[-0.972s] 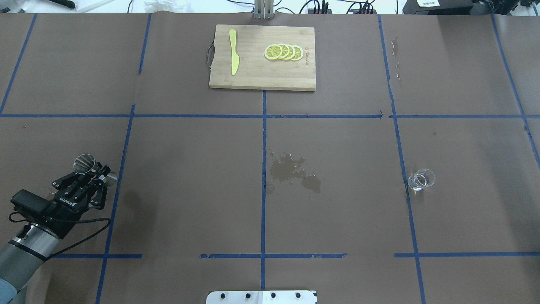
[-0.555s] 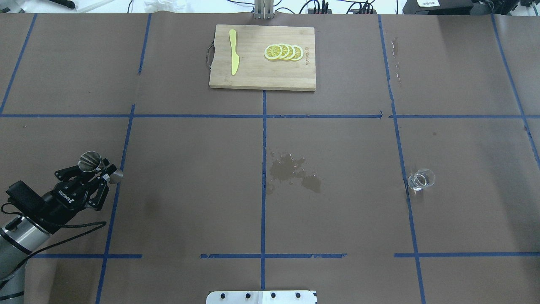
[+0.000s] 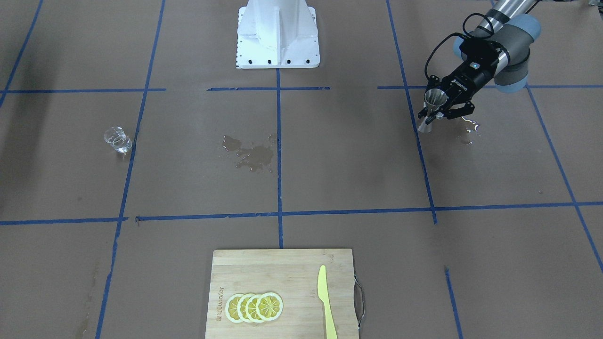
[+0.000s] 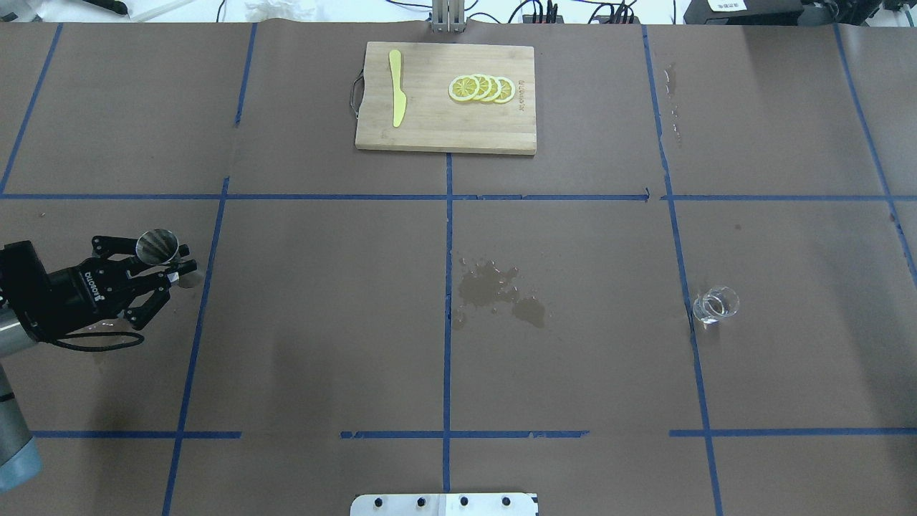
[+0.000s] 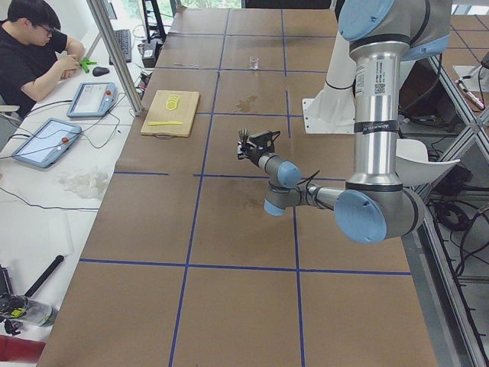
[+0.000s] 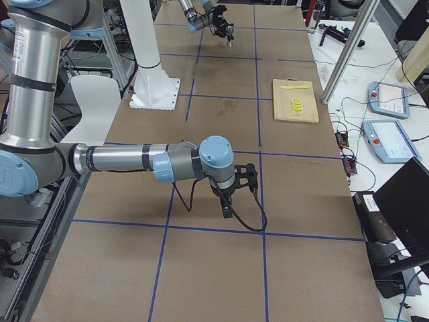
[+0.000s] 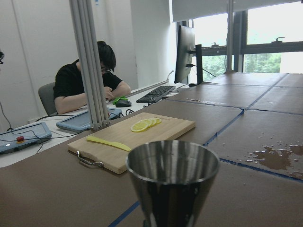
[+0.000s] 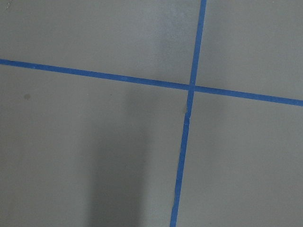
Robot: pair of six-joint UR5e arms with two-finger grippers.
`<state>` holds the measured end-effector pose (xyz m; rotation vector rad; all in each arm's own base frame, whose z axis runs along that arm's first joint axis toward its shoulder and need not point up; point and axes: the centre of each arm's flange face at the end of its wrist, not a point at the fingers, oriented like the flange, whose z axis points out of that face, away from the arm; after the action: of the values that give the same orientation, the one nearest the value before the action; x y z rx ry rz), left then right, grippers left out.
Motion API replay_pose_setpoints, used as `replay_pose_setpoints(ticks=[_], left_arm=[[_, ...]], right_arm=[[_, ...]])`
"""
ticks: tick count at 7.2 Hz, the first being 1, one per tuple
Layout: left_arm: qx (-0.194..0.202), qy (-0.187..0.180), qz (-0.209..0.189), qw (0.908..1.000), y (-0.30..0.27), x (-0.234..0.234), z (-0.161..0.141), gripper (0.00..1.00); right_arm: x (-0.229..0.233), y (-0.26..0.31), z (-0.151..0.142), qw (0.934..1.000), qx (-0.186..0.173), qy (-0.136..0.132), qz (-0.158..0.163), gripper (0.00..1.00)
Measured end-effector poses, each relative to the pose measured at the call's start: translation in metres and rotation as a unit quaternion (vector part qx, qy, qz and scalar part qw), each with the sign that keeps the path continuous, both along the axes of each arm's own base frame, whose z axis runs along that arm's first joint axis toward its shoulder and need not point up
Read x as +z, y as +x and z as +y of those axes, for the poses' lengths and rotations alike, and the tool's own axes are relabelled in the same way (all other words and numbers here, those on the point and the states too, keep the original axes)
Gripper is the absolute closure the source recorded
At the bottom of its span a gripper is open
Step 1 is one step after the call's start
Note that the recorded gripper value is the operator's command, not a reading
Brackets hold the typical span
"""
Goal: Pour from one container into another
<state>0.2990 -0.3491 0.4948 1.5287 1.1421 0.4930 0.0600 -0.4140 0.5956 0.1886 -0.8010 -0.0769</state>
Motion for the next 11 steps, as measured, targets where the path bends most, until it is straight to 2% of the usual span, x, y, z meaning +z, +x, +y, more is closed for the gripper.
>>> replay_pose_setpoints(ticks=[1, 3, 4, 6, 10, 11], left_arm=[[0.024, 0.030, -0.017, 0.9991, 0.011, -0.019, -0.015, 1.00], [0.061, 0.096, -0.028, 0.9932, 0.059, -0.089, -0.045, 1.00], [0.078, 0.110, -0.031, 0.9905, 0.082, -0.126, -0.058, 1.00], [0.103, 0.113, -0.045, 0.9873, 0.129, -0.191, -0.085, 1.00], [0.159, 0.106, -0.056, 0.9800, 0.194, -0.266, -0.121, 1.00], [0.163, 0.105, -0.056, 0.9795, 0.199, -0.271, -0.123, 1.00]], right_arm=[[-0.002, 0.000, 0.000, 1.0000, -0.001, 0.002, 0.000, 0.00], [-0.006, 0.000, -0.002, 1.0000, -0.001, 0.007, 0.000, 0.00], [-0.007, 0.000, -0.002, 1.0000, -0.001, 0.008, -0.001, 0.00], [-0.008, -0.001, -0.003, 1.0000, -0.002, 0.010, 0.000, 0.00], [-0.015, 0.000, -0.003, 0.9999, 0.002, 0.014, -0.001, 0.00], [-0.028, -0.001, -0.003, 0.9998, 0.017, 0.011, -0.006, 0.00]])
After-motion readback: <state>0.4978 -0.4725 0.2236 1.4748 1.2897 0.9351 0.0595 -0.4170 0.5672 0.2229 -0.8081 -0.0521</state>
